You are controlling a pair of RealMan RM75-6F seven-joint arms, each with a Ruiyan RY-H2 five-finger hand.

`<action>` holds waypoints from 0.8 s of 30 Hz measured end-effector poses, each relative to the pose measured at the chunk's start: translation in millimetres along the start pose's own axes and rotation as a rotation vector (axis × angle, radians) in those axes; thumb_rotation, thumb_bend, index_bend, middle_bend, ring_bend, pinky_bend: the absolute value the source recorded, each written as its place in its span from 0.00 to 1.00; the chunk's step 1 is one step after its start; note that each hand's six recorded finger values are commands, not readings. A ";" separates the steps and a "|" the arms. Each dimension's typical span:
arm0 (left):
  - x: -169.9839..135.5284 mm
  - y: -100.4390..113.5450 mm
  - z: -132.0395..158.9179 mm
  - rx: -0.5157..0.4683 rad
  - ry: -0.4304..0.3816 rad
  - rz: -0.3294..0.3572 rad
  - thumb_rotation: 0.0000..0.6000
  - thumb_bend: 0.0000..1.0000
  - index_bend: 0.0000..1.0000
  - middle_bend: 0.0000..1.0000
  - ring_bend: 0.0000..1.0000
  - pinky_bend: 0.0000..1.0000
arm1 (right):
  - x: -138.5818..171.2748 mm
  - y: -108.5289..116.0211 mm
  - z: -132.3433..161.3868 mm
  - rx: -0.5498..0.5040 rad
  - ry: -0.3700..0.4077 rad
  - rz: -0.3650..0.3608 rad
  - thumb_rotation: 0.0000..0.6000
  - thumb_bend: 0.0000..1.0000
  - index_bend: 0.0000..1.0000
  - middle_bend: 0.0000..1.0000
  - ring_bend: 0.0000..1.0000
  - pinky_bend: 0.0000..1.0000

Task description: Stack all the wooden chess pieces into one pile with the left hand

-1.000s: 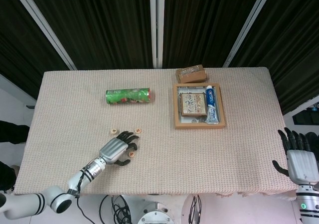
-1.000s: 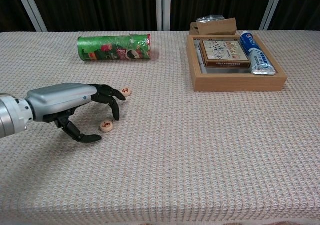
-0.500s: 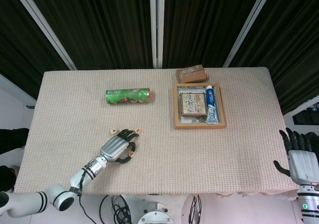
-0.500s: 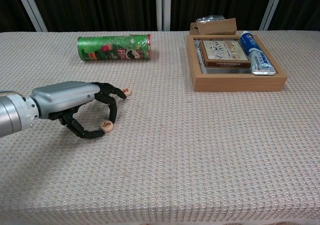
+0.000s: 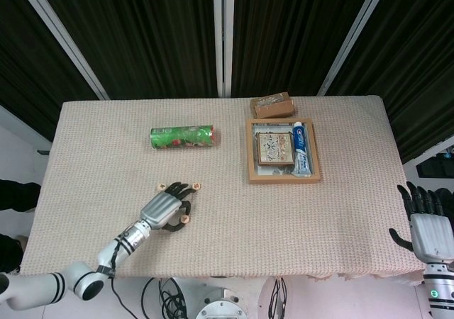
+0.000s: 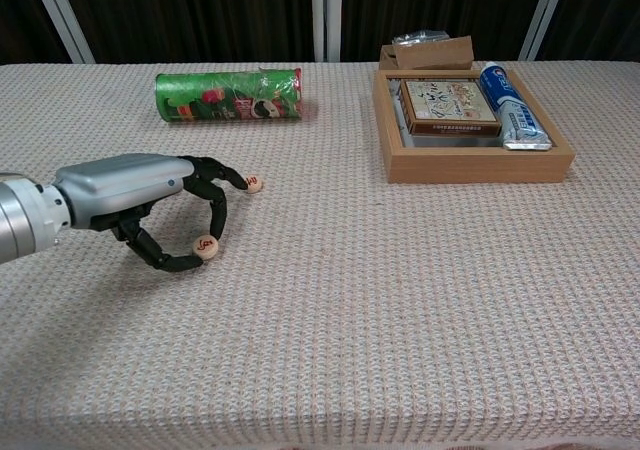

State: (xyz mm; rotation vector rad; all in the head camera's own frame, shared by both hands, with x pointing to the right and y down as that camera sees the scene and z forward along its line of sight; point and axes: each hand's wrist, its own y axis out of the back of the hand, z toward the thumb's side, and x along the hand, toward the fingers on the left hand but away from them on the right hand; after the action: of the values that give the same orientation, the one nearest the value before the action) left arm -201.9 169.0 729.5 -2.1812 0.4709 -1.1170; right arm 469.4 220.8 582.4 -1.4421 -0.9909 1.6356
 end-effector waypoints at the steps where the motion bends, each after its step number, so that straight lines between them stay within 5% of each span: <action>1: -0.8 3.1 -0.4 -0.002 0.001 0.006 1.00 0.28 0.49 0.10 0.00 0.00 | 0.0 0.2 0.1 0.000 0.001 -0.001 1.00 0.16 0.00 0.00 0.00 0.00; 16: -3.9 68.5 -31.6 -0.021 0.108 0.061 1.00 0.28 0.49 0.12 0.00 0.01 | -0.2 1.8 7.5 -0.016 0.037 -0.031 1.00 0.16 0.00 0.00 0.00 0.00; 24: 6.0 79.5 -55.7 -0.029 0.184 0.057 1.00 0.28 0.48 0.13 0.00 0.01 | 0.6 0.4 4.6 -0.018 0.030 -0.024 1.00 0.16 0.00 0.00 0.00 0.00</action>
State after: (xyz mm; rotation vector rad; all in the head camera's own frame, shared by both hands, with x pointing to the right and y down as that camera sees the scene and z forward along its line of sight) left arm -246.1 86.4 703.6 -2.0854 0.6291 -1.2933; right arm 464.7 220.8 582.2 -1.4574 -1.0050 1.5873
